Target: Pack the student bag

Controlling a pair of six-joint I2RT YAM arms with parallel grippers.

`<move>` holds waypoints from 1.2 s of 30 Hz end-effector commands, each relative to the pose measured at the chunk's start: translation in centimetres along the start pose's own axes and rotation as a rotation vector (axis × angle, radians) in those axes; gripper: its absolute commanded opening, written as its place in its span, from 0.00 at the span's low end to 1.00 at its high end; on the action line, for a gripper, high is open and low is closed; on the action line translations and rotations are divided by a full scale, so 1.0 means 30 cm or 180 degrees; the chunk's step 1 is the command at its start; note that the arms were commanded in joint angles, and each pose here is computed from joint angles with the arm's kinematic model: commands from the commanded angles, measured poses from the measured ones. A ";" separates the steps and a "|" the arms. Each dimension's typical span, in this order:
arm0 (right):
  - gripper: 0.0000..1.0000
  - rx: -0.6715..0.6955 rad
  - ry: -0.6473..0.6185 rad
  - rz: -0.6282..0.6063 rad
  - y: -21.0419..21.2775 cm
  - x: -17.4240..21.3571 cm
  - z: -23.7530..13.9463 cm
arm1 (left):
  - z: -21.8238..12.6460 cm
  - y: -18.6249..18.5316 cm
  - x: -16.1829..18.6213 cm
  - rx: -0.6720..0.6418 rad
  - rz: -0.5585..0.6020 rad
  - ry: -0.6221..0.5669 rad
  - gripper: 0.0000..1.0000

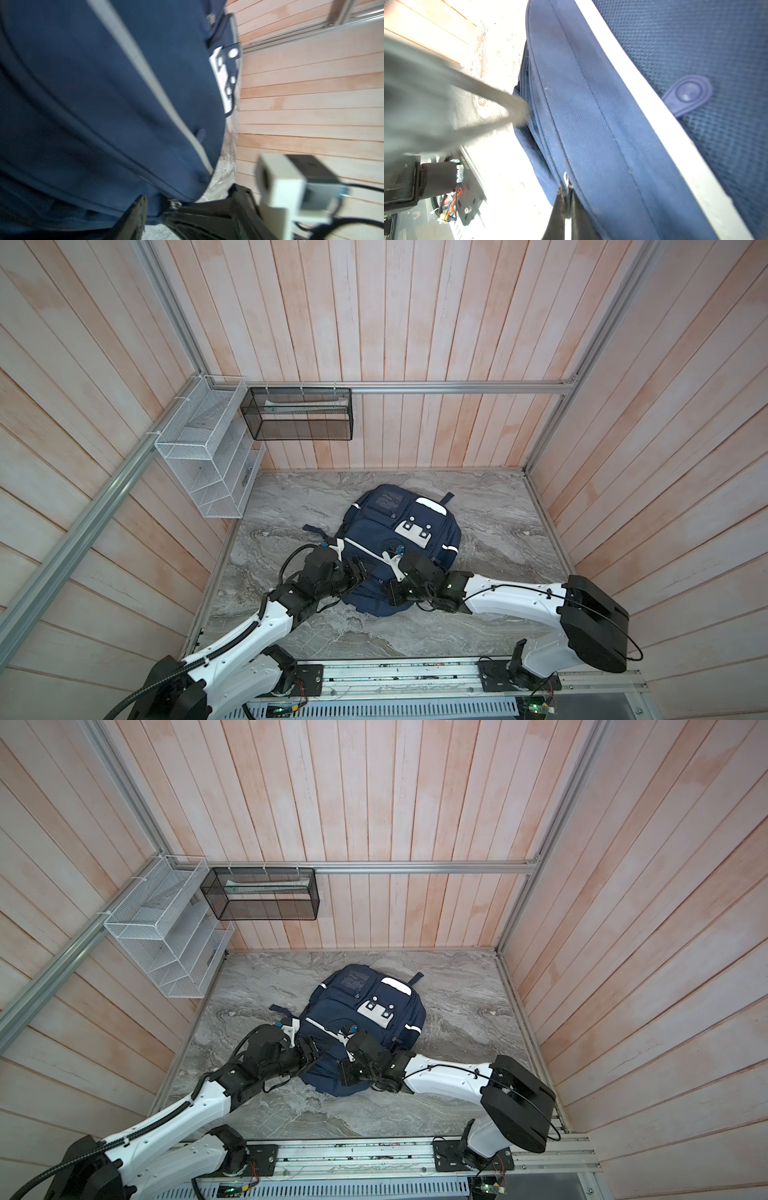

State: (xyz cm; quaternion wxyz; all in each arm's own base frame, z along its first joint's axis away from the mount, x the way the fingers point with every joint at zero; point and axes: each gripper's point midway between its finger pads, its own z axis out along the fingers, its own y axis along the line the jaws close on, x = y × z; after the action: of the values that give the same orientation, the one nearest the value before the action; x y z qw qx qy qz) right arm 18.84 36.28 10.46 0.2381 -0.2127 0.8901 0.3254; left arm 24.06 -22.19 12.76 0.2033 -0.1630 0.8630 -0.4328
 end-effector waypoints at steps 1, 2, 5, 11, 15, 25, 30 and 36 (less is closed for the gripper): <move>0.00 -0.0122 -0.0153 -0.0083 0.043 -0.049 -0.012 | 0.051 -0.052 -0.025 0.0177 -0.0081 -0.0006 0.66; 0.00 -0.0141 -0.0165 -0.0094 0.047 -0.047 -0.019 | 0.064 -0.057 -0.039 0.0142 -0.0015 -0.0030 0.65; 0.00 -0.0118 -0.0141 -0.0121 0.034 -0.027 -0.032 | 0.086 -0.083 -0.090 0.0078 0.0139 -0.0130 0.48; 0.00 0.0571 0.0102 -0.0082 -0.148 0.061 -0.081 | 0.053 -0.045 -0.143 -0.0024 0.0133 -0.0196 0.00; 0.00 0.1017 0.0176 0.0199 -0.345 0.099 -0.148 | 0.008 0.013 -0.142 -0.0098 0.0087 -0.0221 0.00; 0.00 0.1758 -0.0235 0.0887 -0.720 -0.093 -0.338 | 0.001 0.052 0.008 -0.0181 0.0052 0.0043 0.00; 0.00 0.1598 -0.0416 0.0712 -0.688 -0.174 -0.363 | 0.058 -0.038 0.115 0.0019 0.0186 0.0299 0.00; 0.38 0.1594 -0.0487 0.0740 -0.662 -0.178 -0.417 | 0.086 -0.160 0.126 0.0280 0.0444 0.0419 0.46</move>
State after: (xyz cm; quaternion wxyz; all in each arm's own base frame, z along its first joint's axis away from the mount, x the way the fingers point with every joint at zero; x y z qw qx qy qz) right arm 27.82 20.56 11.75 0.2607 -0.0888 0.9307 0.2407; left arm 23.07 -27.53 13.00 0.1853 -0.1020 0.8660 -0.4531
